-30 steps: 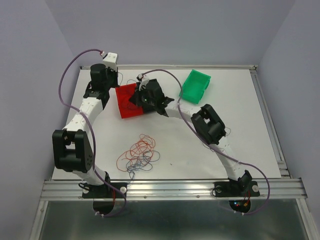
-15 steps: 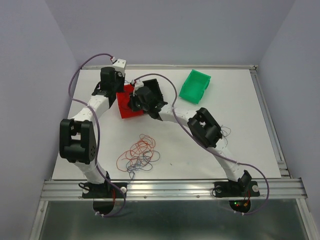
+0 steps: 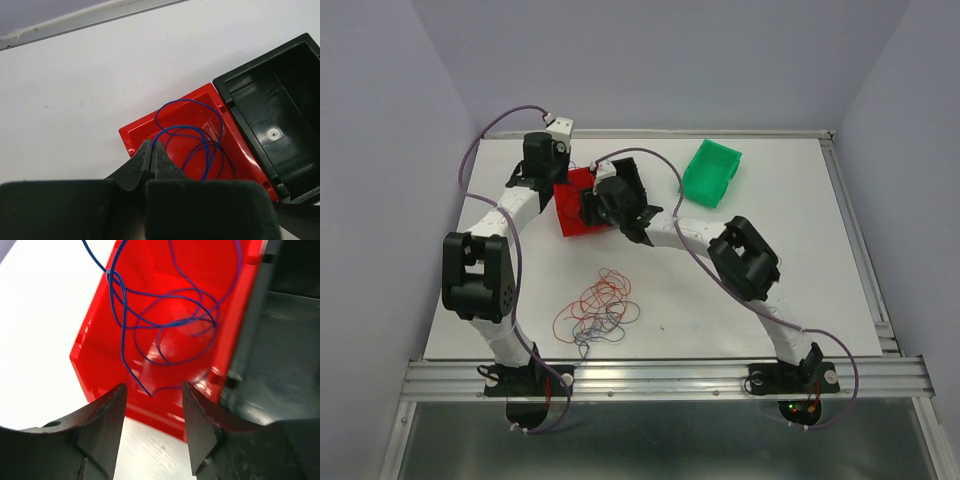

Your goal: Untangle the cables

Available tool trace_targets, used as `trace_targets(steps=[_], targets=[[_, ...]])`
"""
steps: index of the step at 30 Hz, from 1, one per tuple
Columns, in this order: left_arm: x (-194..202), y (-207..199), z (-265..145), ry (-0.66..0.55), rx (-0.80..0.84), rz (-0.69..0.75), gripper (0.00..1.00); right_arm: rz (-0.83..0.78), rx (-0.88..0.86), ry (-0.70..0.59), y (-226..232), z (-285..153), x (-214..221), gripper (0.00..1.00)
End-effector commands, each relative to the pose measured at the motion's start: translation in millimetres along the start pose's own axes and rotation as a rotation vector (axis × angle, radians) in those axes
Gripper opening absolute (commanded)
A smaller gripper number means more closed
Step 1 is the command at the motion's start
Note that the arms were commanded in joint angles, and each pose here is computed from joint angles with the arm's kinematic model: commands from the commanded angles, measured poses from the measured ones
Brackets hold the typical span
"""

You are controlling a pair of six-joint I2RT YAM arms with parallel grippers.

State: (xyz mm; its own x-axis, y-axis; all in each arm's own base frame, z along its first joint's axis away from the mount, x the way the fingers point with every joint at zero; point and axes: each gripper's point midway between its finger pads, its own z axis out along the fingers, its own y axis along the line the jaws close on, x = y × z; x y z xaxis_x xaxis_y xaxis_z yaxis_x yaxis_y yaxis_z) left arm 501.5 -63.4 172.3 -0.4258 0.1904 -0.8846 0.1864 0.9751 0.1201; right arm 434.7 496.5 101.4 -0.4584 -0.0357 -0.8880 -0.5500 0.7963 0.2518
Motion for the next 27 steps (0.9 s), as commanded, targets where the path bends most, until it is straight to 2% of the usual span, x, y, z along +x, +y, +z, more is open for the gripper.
trace_targets(steps=[1,4,7,13,21,24,25,27], targets=[[-16.4,2.4,4.4,-0.035,-0.008,0.015,0.00,0.023,-0.001,-0.158,4.8,-30.9,-61.2,0.61],[-11.4,-2.5,6.9,-0.020,-0.003,0.026,0.00,0.016,0.016,-0.183,2.3,-39.6,-71.5,0.64],[-3.9,-8.2,9.4,0.003,0.000,0.040,0.00,0.009,0.006,-0.190,4.5,-43.7,-74.4,0.59],[18.9,-24.5,23.8,0.086,0.038,0.088,0.00,0.023,0.024,-0.231,0.2,-50.7,-80.8,0.56],[43.2,-35.5,38.1,0.196,0.034,0.123,0.02,0.079,0.122,-0.318,-27.1,-92.2,-87.5,0.53],[42.1,-33.2,36.9,0.194,0.022,0.121,0.19,0.105,0.117,-0.368,-29.0,-117.5,-96.4,0.52],[39.3,-32.7,34.1,0.187,0.021,0.122,0.28,0.113,0.114,-0.389,-28.0,-128.5,-106.4,0.52],[33.2,-30.9,28.6,0.166,0.013,0.119,0.39,0.101,0.107,-0.377,-26.7,-135.0,-105.6,0.53]])
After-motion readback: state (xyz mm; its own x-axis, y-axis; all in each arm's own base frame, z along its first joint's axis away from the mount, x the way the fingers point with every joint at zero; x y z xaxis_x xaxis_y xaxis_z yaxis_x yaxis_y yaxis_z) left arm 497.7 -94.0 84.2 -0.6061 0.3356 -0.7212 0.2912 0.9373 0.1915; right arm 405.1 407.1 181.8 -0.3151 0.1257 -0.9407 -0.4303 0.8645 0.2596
